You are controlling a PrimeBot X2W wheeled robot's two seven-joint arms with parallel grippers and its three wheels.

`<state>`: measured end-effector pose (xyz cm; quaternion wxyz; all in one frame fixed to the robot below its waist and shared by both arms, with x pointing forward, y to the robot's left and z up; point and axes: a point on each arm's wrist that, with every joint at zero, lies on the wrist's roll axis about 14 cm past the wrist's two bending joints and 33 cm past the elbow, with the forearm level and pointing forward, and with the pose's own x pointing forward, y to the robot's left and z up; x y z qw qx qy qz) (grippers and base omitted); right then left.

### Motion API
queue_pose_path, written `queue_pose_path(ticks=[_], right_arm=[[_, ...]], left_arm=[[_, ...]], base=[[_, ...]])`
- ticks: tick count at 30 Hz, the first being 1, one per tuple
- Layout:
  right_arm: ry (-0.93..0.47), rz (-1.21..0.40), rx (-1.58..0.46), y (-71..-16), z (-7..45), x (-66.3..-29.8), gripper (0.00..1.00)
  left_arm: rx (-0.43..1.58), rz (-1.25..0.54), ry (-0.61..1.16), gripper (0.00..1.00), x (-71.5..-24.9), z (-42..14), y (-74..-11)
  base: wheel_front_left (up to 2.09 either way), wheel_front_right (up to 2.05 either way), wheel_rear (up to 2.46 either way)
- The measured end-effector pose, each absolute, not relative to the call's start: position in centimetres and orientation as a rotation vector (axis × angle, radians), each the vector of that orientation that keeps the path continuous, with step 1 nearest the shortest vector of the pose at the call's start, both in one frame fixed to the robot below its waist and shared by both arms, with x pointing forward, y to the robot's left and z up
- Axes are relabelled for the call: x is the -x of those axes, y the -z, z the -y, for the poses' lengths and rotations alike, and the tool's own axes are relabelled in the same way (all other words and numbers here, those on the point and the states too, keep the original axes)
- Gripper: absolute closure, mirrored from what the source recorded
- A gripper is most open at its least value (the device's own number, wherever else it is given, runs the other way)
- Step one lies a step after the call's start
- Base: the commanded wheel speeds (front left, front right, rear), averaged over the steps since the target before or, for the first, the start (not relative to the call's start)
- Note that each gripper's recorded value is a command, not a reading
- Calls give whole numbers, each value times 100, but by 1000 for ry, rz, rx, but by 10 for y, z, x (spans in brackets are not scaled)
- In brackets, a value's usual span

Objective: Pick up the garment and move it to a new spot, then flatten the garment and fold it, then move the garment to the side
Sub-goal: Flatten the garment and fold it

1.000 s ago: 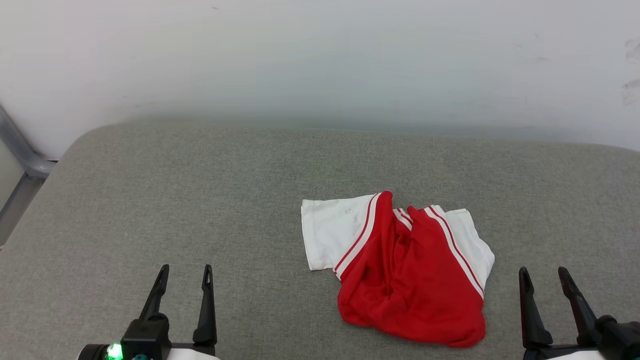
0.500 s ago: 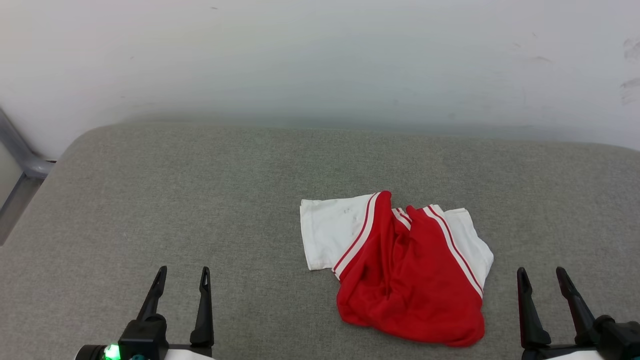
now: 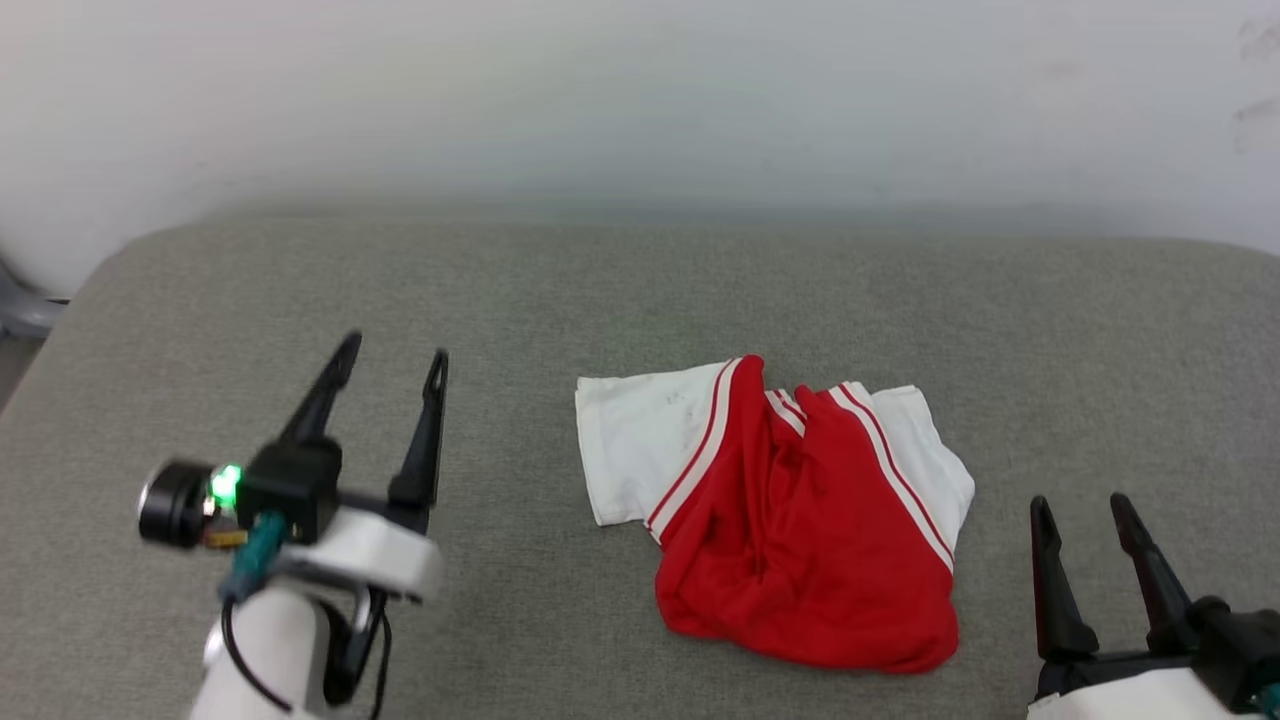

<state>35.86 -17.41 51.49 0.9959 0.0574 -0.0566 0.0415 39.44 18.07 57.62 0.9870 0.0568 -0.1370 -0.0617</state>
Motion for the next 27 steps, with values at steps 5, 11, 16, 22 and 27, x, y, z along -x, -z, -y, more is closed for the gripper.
queue_pose_path(ticks=[5,11,16,22,27], right_arm=[[-73,115,-114,-515,177,-369,0],[-45,98,-100,-508,186,-381,0],[-26,79,-96,-500,192,-391,0],[-8,58,-90,-490,198,-401,0],[8,49,-82,-485,204,-408,0]], left_arm=[[-165,259,223,0,-442,-167,-583],[-146,124,346,0,-500,-133,-581],[-107,-144,449,0,-529,-103,-548],[-186,-552,540,0,-534,-89,-490],[-303,-798,596,0,-525,-89,-447]], base=[[0,0,0],[0,0,0],[0,0,0],[0,0,0],[0,0,0]])
